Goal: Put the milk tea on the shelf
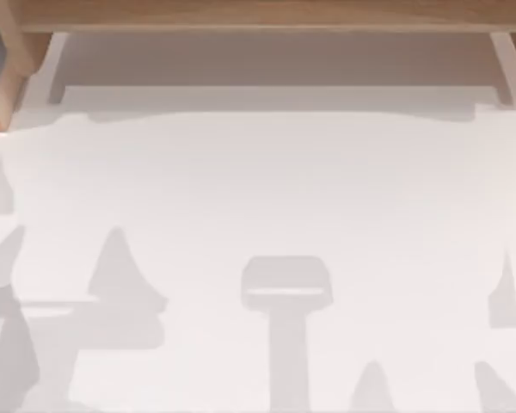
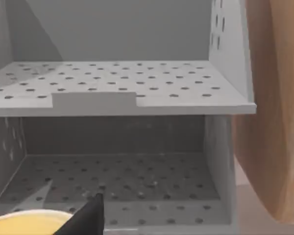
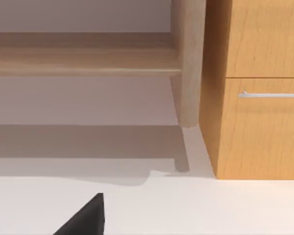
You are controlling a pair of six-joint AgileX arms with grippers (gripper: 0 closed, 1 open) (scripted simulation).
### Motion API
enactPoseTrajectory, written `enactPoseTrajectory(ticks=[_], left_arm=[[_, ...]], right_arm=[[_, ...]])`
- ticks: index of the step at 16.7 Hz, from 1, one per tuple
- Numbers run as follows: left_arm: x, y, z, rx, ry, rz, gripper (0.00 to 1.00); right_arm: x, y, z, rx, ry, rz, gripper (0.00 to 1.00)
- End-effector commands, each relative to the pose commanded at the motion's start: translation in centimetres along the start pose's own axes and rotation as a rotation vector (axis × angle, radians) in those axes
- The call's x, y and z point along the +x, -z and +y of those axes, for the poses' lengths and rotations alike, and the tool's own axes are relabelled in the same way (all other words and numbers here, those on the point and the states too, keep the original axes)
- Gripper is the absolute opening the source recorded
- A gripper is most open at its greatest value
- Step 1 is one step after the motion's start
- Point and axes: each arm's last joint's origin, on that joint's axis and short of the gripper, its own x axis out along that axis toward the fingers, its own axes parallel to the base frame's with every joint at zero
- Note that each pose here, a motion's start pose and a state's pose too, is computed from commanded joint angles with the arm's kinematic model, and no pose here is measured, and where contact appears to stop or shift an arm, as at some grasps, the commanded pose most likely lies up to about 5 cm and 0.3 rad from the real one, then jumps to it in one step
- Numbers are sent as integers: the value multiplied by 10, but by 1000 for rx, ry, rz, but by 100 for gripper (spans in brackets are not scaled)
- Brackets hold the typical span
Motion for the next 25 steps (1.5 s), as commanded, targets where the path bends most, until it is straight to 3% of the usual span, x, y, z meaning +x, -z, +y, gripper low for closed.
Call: enactPoseTrajectory(ticks=[5,10,19,25], left_arm=[[8,65,62,-11,-9,18,100],[-5,115,92,-17,-15,27,100],[-3,122,95,-18,-14,29,100],[53,124,99,-16,-15,27,100]], right_arm=[[0,0,0,0,0,0,100],[0,0,0,0,0,0,100],[0,0,0,0,0,0,100],[0,0,0,0,0,0,100]])
